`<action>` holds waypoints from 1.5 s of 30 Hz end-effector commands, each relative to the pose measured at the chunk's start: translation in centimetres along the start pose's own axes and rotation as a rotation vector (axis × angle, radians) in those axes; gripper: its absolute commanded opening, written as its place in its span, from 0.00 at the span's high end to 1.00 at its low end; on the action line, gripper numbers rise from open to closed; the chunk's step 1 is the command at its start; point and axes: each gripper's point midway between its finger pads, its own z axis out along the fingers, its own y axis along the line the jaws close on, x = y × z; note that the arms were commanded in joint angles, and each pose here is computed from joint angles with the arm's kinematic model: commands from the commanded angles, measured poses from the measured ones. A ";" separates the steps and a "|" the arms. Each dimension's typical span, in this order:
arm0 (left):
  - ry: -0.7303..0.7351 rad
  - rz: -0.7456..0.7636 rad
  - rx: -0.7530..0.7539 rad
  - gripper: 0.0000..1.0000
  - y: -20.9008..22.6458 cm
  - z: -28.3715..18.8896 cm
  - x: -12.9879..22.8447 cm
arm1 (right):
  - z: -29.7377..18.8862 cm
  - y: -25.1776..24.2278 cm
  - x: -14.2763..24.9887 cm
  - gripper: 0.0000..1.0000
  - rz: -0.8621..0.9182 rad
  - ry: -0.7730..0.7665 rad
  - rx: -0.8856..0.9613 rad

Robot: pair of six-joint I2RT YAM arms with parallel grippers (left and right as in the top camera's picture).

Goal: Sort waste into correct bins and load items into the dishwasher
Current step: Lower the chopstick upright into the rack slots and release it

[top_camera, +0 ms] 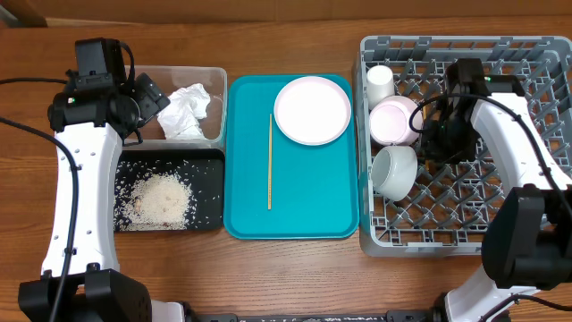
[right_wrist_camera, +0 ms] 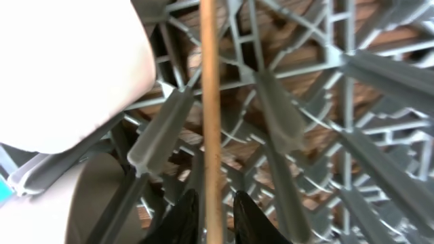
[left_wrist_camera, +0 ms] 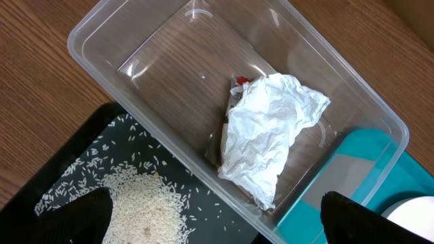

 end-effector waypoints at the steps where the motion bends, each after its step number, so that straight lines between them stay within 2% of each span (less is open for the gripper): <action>1: -0.003 -0.016 0.006 0.00 -0.1 -0.1 -0.3 | 0.5 0.4 0.4 0.79 -0.003 -0.007 -0.037; 9: -0.003 -0.017 0.006 0.00 -0.1 -0.1 -0.3 | 0.8 0.2 0.4 0.80 -0.004 -0.012 -0.029; 19: -0.003 -0.016 0.006 0.00 -0.1 -0.1 -0.3 | -2.0 0.4 0.0 0.96 -0.008 -0.015 -0.026; 33: -0.003 -0.017 0.006 0.00 -0.1 -0.1 -0.3 | -6.4 0.7 -0.2 0.96 -0.059 -0.031 -0.029; 45: -0.003 -0.017 0.006 0.00 -0.1 -0.1 -0.3 | -7.5 0.7 0.2 0.96 -0.086 -0.026 -0.029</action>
